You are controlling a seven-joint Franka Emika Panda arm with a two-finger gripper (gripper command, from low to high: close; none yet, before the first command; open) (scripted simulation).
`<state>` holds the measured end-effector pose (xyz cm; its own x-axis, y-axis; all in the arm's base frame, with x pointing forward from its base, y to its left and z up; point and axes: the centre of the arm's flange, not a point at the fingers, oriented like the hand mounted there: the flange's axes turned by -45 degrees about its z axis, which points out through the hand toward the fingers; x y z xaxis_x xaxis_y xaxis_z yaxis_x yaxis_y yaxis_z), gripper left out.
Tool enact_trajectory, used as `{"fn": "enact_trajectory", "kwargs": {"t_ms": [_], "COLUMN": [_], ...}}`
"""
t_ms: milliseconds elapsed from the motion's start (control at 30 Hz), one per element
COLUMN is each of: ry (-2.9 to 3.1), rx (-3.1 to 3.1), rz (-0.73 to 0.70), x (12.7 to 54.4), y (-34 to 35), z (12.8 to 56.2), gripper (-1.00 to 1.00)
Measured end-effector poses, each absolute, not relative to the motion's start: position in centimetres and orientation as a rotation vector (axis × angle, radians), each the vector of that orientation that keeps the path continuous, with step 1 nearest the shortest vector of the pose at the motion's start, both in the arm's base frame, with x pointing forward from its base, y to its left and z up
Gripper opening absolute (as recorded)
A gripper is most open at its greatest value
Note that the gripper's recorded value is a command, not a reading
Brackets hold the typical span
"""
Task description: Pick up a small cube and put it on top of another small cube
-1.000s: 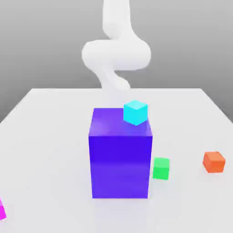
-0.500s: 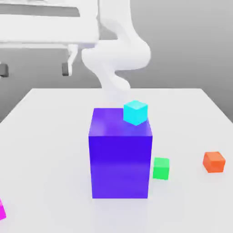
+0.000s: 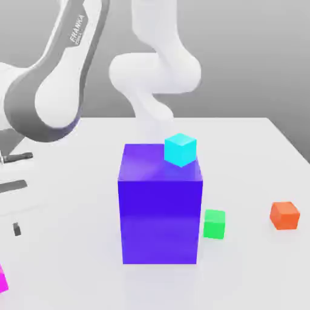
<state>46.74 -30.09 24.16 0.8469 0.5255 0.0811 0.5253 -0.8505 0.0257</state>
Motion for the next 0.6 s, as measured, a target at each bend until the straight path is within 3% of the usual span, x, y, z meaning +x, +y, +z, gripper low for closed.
{"fn": "enact_trajectory", "kwargs": {"t_ms": [100, 233, 267, 467, 600], "ry": [0.934, 0.957, 0.957, 0.957, 0.959], "rx": [2.997, 2.991, 2.992, 2.995, 2.992], "rz": [0.030, 0.002, 0.001, 0.000, -0.001], "x": [44.7, 44.1, 44.0, 44.0, 44.1], "y": [-32.5, -33.2, -33.2, -33.2, -33.2], "z": [20.0, 13.9, 13.1, 12.6, 17.1], "gripper": [0.00, 0.00, -1.00, -1.00, -1.00]}}
